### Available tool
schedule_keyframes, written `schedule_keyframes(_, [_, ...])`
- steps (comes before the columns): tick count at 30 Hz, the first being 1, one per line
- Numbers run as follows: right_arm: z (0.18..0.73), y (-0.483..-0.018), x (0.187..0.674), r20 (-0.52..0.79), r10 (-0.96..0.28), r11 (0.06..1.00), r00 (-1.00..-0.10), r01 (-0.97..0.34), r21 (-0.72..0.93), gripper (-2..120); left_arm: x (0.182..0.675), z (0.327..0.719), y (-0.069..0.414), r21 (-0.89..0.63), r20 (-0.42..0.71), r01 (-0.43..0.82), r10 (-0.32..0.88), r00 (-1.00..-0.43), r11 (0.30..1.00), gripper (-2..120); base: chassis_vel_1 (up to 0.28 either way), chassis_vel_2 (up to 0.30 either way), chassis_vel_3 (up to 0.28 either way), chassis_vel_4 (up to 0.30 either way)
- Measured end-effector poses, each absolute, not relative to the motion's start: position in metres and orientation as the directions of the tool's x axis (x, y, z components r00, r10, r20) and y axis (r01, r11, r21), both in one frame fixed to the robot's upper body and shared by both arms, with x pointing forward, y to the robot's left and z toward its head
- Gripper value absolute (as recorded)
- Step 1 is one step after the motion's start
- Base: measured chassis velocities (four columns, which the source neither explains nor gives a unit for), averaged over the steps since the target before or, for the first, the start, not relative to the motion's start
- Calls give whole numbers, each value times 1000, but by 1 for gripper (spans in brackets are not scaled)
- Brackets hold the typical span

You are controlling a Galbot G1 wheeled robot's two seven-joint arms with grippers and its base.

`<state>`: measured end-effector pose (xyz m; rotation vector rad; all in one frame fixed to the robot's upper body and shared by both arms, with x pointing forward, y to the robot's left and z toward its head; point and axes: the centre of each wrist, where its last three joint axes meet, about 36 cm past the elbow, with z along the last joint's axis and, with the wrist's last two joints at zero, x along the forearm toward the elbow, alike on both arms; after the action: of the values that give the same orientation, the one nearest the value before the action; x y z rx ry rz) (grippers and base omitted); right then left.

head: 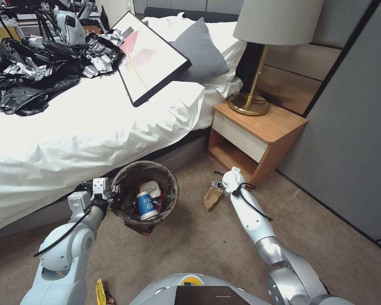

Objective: Pick up the trash bin, then pick up the garbage from the floor and place it into the trash bin.

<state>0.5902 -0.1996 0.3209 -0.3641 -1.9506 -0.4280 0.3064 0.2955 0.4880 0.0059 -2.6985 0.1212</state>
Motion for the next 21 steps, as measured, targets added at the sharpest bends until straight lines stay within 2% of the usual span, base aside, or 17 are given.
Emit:
schedule_keyframes(9, [304, -167, 585, 918, 3, 904, -397, 393, 167, 100, 307, 489, 296, -83, 423, -16, 21, -906, 996, 5, 0, 0, 0, 0])
schedule_keyframes(21, [290, -161, 585, 917, -11, 912, -399, 373, 173, 100, 308, 488, 296, -85, 424, -12, 25, -905, 996, 5, 0, 0, 0, 0])
